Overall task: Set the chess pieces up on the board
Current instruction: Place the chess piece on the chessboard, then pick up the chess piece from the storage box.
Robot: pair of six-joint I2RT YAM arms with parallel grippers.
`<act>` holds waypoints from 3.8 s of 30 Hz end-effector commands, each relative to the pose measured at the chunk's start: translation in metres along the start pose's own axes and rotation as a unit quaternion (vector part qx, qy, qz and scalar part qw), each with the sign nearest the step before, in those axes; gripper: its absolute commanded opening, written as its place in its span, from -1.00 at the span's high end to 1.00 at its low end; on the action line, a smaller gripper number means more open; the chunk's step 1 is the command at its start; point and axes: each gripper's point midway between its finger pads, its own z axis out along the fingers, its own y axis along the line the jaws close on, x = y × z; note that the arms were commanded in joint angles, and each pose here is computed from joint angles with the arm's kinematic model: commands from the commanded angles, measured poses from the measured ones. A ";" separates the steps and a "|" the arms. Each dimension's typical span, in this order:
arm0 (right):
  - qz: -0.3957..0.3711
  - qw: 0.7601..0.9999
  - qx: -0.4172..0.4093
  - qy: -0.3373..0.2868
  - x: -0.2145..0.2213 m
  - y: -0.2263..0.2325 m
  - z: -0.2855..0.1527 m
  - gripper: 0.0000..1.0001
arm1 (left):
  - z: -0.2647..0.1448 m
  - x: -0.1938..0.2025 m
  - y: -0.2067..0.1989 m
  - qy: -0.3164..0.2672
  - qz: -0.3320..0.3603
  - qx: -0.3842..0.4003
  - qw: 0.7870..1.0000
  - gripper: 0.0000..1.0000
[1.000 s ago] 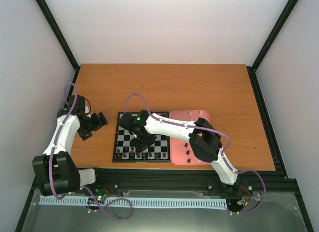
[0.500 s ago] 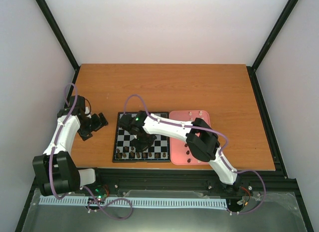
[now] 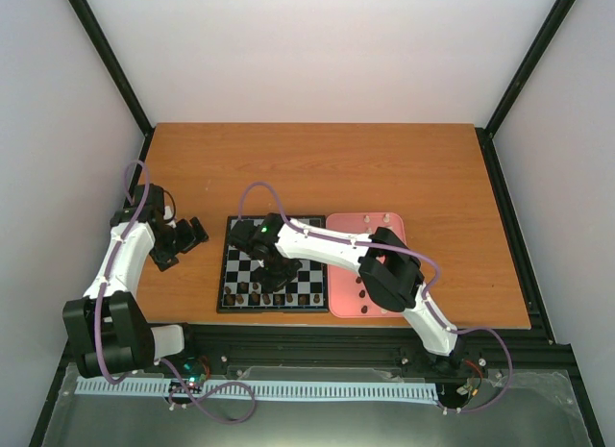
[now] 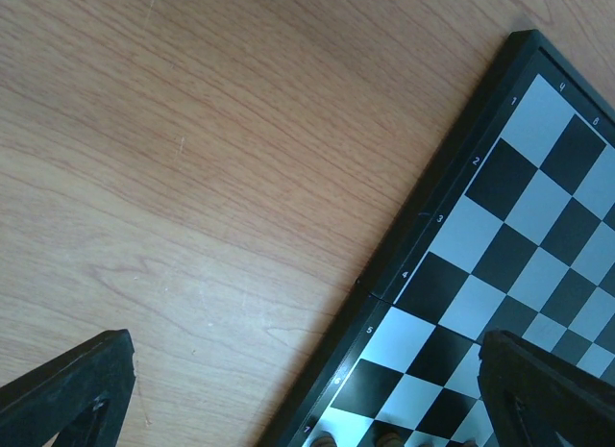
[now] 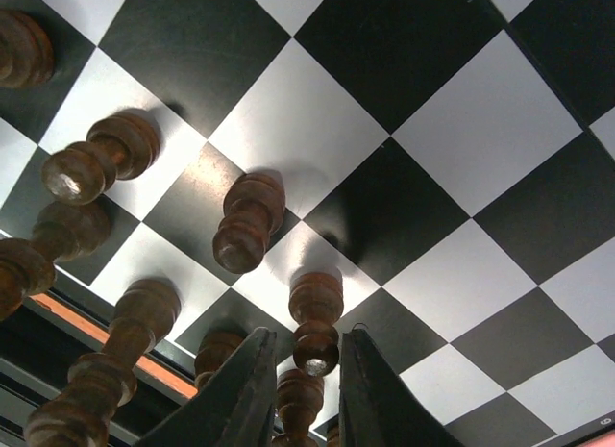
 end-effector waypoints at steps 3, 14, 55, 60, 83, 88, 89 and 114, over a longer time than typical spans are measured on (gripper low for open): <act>-0.008 0.999 -0.002 -0.039 -0.014 0.006 -0.020 0.51 | -0.005 -0.006 -0.006 -0.013 0.013 0.009 1.000 -0.99; -0.007 0.998 0.013 -0.068 -0.022 -0.001 -0.048 0.43 | -0.004 -0.007 -0.006 -0.013 0.014 0.009 1.000 -0.99; -0.018 0.999 -0.024 -0.015 -0.028 -0.001 0.007 0.55 | -0.003 -0.009 -0.005 -0.007 0.013 0.000 1.000 -1.00; -0.023 0.999 -0.031 -0.011 -0.027 0.003 0.009 0.55 | -0.003 -0.009 -0.005 -0.008 0.014 0.001 1.000 -1.00; 0.018 0.996 0.034 -0.085 -0.041 -0.027 -0.028 0.40 | -0.003 -0.009 -0.005 -0.007 0.013 0.001 1.000 -0.99; 0.068 0.990 0.069 -0.105 -0.035 -0.068 -0.045 0.29 | -0.003 -0.008 -0.004 -0.006 0.013 0.000 1.000 -0.99; 0.081 0.989 0.070 -0.103 -0.030 -0.078 -0.046 0.29 | -0.003 -0.008 -0.005 -0.007 0.014 0.001 1.000 -0.99; 0.194 0.979 0.060 0.001 0.102 -0.172 -0.001 0.18 | 0.006 -0.009 -0.005 0.003 0.011 0.001 1.000 -1.00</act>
